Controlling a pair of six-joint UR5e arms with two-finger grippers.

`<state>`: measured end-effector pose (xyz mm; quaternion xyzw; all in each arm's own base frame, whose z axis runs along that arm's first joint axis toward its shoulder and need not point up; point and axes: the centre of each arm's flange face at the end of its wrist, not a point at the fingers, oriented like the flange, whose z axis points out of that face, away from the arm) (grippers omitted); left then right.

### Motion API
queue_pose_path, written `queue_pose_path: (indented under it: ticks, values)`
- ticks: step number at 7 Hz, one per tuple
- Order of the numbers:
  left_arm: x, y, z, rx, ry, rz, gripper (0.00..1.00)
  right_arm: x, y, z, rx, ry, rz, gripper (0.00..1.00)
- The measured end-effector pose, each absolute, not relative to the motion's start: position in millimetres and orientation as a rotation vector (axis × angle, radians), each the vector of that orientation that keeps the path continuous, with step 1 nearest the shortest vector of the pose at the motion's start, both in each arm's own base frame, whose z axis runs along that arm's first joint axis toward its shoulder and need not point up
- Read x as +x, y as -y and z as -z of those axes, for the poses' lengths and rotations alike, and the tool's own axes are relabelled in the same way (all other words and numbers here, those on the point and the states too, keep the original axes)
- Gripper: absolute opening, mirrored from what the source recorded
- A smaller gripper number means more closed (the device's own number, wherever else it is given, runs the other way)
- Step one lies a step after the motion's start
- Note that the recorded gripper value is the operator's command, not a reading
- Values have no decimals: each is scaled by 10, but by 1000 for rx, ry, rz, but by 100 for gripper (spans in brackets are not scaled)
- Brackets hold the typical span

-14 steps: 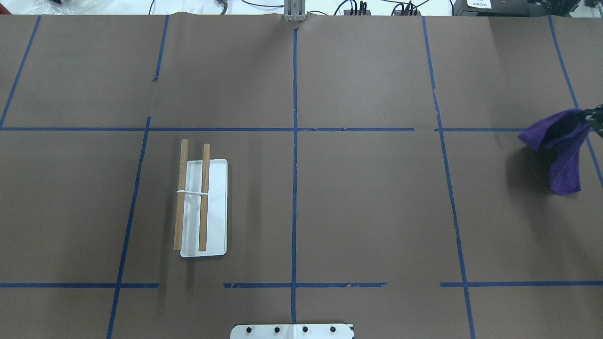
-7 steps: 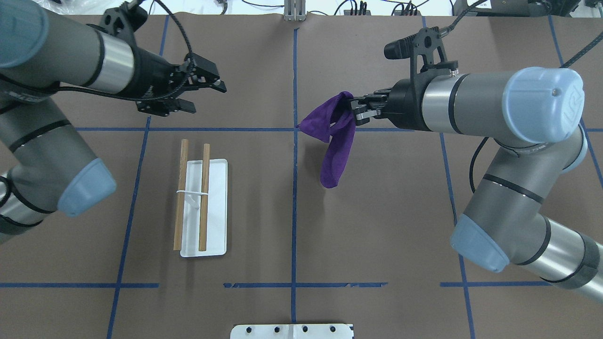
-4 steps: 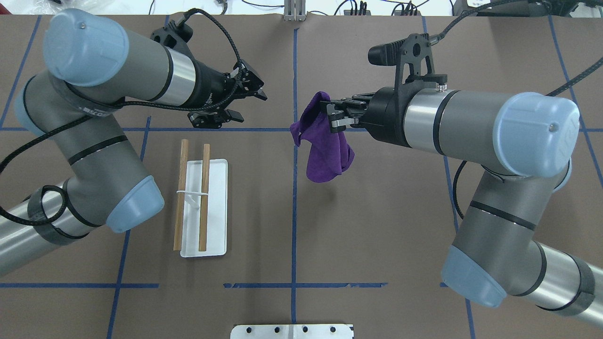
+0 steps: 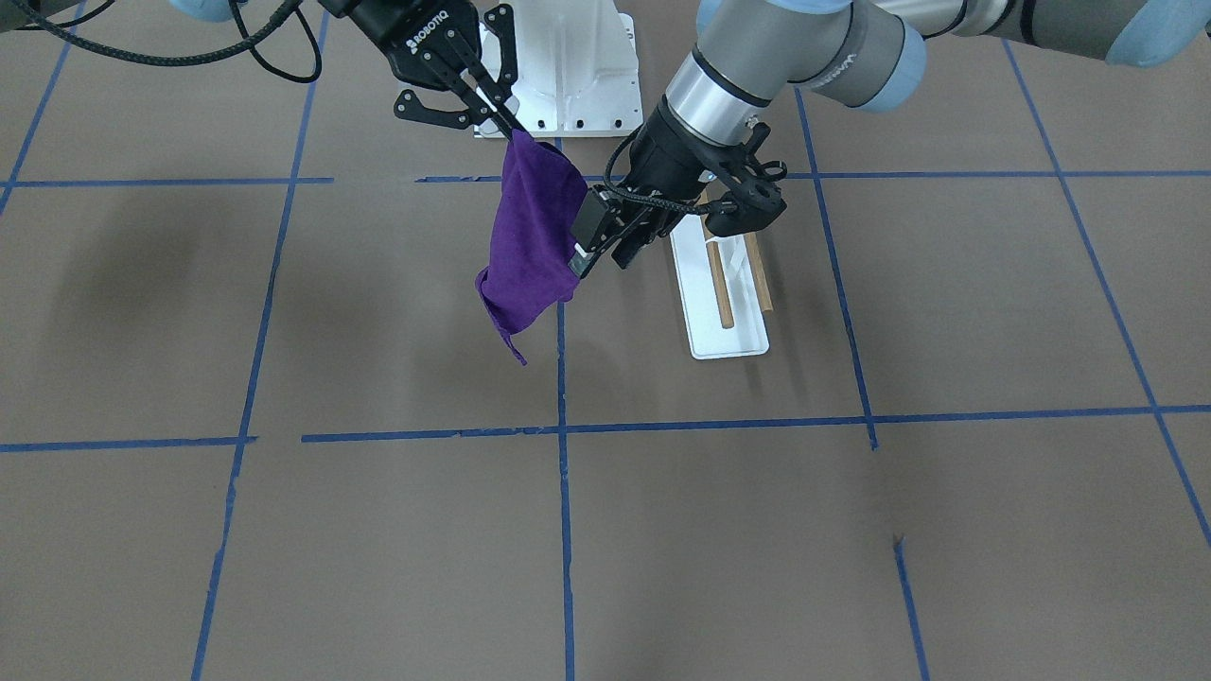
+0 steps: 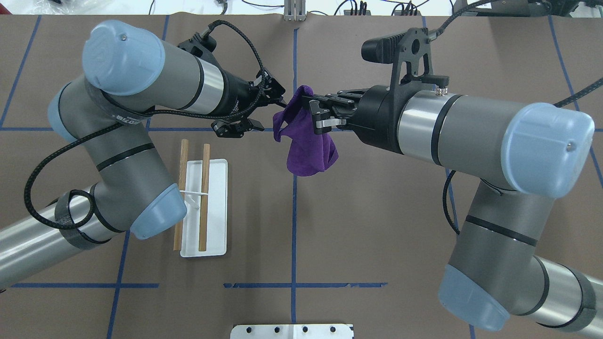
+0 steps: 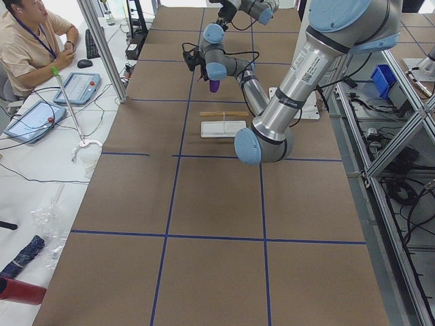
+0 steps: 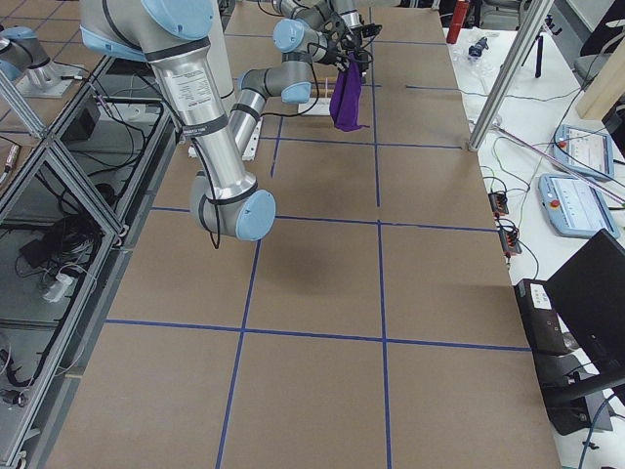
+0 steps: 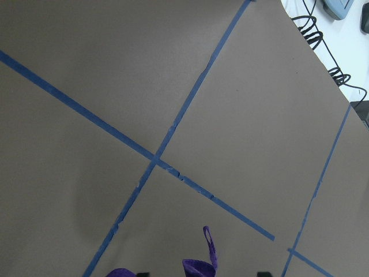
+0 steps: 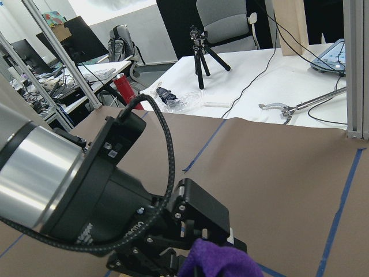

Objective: Hang towel on rack

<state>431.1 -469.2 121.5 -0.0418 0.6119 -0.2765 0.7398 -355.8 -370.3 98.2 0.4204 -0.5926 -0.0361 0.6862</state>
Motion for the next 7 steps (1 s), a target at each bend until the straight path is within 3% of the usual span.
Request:
queue_pose_path:
  ticks: [1,2,3,4,6,7]
  values:
    - [4339,4654,-1184,-96,-1348,597,44,-3563,3675,-949,947,1334,79,0]
    - [4354,4617,-1152,-98,-1354,589,9,-3559,3647,-907,952,1344,79,0]
    - [4360,4588,-1133,-98,-1358,581,8,-3557,3630,-882,954,1350,80,0]
    - [4360,4577,-1126,-96,-1360,575,0,-3569,3614,-877,953,1352,81,0]
    - [4362,4572,-1131,-93,-1360,570,0,-3596,3586,-882,950,1354,85,0]
    - [4360,4571,-1131,-92,-1360,569,0,-3603,3584,-898,948,1351,90,54]
